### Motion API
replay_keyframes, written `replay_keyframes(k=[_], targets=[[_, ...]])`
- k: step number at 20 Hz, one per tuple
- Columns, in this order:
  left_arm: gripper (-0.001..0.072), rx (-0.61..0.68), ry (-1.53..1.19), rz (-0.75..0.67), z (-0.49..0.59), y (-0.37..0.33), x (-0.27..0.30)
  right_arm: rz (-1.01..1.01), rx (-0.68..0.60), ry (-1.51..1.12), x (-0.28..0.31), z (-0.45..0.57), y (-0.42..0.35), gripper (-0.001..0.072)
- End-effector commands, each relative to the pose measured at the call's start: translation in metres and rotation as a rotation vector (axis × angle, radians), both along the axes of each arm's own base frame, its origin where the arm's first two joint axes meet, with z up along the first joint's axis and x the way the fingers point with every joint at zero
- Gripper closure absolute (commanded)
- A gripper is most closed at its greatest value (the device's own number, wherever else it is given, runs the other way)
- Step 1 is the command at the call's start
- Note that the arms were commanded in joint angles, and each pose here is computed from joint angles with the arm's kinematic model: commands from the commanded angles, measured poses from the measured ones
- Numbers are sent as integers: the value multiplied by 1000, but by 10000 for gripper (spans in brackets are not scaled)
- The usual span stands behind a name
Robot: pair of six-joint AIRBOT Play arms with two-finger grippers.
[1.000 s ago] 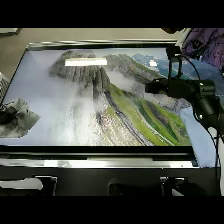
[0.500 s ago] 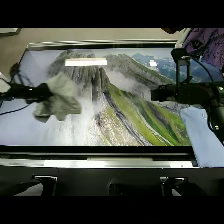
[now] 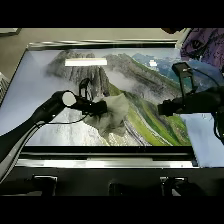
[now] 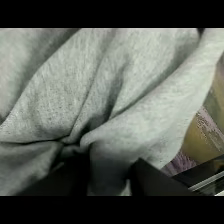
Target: Fold the clothes and pants, and hang the long-sleeved shirts on hangers.
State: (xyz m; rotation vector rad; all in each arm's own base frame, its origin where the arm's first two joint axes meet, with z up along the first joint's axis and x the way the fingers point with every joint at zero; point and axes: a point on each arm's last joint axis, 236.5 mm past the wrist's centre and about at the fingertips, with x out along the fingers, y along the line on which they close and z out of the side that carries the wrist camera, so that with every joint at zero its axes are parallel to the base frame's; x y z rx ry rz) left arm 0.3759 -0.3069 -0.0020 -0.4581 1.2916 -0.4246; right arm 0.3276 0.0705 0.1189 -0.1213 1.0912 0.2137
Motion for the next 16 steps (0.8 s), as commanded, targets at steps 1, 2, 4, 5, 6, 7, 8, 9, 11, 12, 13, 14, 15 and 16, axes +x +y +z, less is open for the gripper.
replay_keyframes(k=[1,2,4,5,6,7,8,9,11,12,13,14,15,16], targets=[[17,-9,40,21,-6,5,10,-7,-139,32,-5,-15,-30,421],[10,3,23,9,6,28,19,-39,-213,24,-3,-16,-49,374],[10,19,-12,28,31,82,36,-209,-104,4,6,-27,-64,368],[11,23,-17,64,40,109,41,-281,30,22,9,-43,-59,369],[10,28,-18,98,47,136,45,-337,180,57,9,-61,-48,369],[11,31,-1,133,49,159,46,-363,332,112,5,-78,-29,369],[12,34,23,166,49,180,46,-349,452,186,-3,-97,-6,369],[13,36,50,192,47,196,44,-317,524,264,-14,-117,16,347],[41,35,75,236,46,220,43,-243,600,375,-32,-145,53,225],[42,35,77,253,45,228,44,-211,623,399,-36,-155,71,224],[41,35,77,266,45,233,45,-193,630,409,-37,-163,85,224],[41,35,77,277,45,237,46,-177,622,409,-35,-170,98,224],[41,34,78,285,46,241,46,-162,610,399,-33,-177,109,224],[41,34,78,289,45,242,47,-152,598,385,-30,-183,117,225]])
